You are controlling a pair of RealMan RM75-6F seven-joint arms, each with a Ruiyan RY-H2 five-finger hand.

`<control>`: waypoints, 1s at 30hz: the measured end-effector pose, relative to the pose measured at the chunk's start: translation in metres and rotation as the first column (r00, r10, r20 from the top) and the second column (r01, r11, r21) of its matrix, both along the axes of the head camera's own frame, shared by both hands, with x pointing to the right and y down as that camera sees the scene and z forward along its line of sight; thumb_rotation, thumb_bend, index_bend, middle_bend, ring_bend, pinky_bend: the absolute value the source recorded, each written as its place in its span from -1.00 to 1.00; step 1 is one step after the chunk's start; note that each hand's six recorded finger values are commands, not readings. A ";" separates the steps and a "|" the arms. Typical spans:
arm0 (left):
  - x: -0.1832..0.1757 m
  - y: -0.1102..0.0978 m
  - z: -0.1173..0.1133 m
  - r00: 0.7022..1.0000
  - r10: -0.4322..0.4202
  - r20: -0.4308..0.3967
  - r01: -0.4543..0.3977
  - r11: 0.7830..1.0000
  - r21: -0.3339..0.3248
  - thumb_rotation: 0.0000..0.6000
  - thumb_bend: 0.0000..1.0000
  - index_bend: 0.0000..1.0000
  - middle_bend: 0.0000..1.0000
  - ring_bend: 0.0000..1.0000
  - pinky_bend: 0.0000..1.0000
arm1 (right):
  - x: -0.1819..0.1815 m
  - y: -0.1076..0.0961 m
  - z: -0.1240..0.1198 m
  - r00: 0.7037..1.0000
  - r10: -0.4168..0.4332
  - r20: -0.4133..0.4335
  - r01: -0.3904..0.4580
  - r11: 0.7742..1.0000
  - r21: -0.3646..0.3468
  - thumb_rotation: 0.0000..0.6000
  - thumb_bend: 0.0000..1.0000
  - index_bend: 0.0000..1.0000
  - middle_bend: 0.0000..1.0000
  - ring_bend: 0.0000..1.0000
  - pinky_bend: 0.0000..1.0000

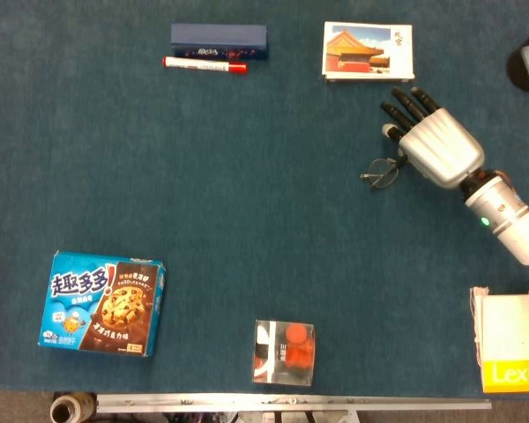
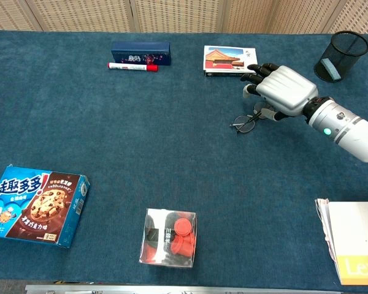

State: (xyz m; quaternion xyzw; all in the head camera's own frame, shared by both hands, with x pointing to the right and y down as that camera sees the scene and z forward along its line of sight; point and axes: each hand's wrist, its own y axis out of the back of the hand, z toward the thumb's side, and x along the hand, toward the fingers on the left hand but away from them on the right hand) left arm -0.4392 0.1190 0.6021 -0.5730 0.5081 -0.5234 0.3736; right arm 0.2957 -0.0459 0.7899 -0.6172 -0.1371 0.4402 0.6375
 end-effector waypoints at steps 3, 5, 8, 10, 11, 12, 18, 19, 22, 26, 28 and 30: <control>0.000 0.000 0.000 1.000 -0.001 0.000 0.001 1.000 -0.001 1.00 -0.90 0.06 -0.07 -0.32 -0.02 | 0.000 0.000 0.000 1.000 0.003 0.006 -0.003 1.000 -0.002 1.00 -0.42 -0.30 -0.64 -0.98 -0.68; -0.001 0.000 0.000 1.000 -0.001 0.000 0.001 1.000 -0.001 1.00 -0.90 0.06 -0.07 -0.32 -0.02 | 0.000 0.000 -0.002 1.000 0.004 0.019 -0.004 1.000 0.002 1.00 -0.42 -0.30 -0.64 -0.98 -0.68; -0.001 0.000 0.001 1.000 -0.001 0.001 0.001 1.000 -0.004 1.00 -0.90 0.06 -0.07 -0.32 -0.02 | -0.001 0.000 -0.009 0.999 -0.001 0.045 0.000 1.000 0.012 1.00 -0.42 -0.30 -0.64 -0.98 -0.68; 0.000 0.000 0.001 1.000 0.000 0.002 0.000 1.000 -0.005 1.00 -0.90 0.06 -0.07 -0.32 -0.02 | -0.002 0.001 -0.014 0.998 -0.005 0.062 0.004 1.000 0.019 1.00 -0.42 -0.30 -0.64 -0.98 -0.68; 0.000 0.000 0.001 1.000 0.000 0.001 0.000 1.000 -0.005 1.00 -0.90 0.06 -0.07 -0.32 -0.02 | -0.002 0.002 -0.018 0.997 -0.008 0.072 0.007 1.000 0.023 1.00 -0.42 -0.30 -0.64 -0.98 -0.68; 0.000 0.000 0.001 1.000 0.001 0.001 -0.001 1.000 -0.004 1.00 -0.90 0.06 -0.07 -0.32 -0.02 | -0.003 0.003 -0.021 0.997 -0.010 0.079 0.008 1.000 0.026 1.00 -0.42 -0.30 -0.64 -0.98 -0.68; -0.001 -0.001 0.001 1.000 -0.002 0.002 0.002 1.000 -0.004 1.00 -0.90 0.06 -0.07 -0.32 -0.02 | -0.003 0.010 -0.050 0.990 -0.016 0.139 0.009 0.999 0.049 1.00 -0.42 -0.30 -0.64 -0.98 -0.68; 0.000 -0.001 0.001 1.000 -0.001 0.001 0.001 1.000 -0.004 1.00 -0.90 0.06 -0.07 -0.32 -0.02 | -0.003 0.013 -0.058 0.988 -0.014 0.154 0.006 0.999 0.054 1.00 -0.42 -0.30 -0.64 -0.98 -0.68; 0.000 0.000 0.001 1.000 0.000 0.001 0.000 1.000 -0.001 1.00 -0.90 0.06 -0.07 -0.32 -0.02 | -0.002 0.020 -0.079 0.982 -0.001 0.189 -0.011 0.998 0.063 1.00 -0.42 -0.30 -0.64 -0.97 -0.68; 0.001 0.000 0.001 1.000 0.003 0.006 -0.003 1.000 -0.004 1.00 -0.90 0.06 -0.07 -0.32 -0.02 | 0.011 0.033 -0.116 0.965 0.061 0.253 -0.083 0.994 0.075 1.00 -0.42 -0.30 -0.62 -0.94 -0.67; 0.002 0.000 0.002 1.000 0.005 0.009 -0.005 1.000 -0.006 1.00 -0.90 0.06 -0.07 -0.32 -0.02 | 0.020 0.039 -0.134 0.955 0.104 0.279 -0.133 0.988 0.084 1.00 -0.42 -0.30 -0.62 -0.94 -0.66; 0.002 0.000 0.003 1.000 0.007 0.011 -0.007 1.000 -0.008 1.00 -0.90 0.06 -0.07 -0.32 -0.02 | 0.036 0.046 -0.154 0.939 0.164 0.304 -0.204 0.973 0.105 1.00 -0.42 -0.30 -0.61 -0.94 -0.66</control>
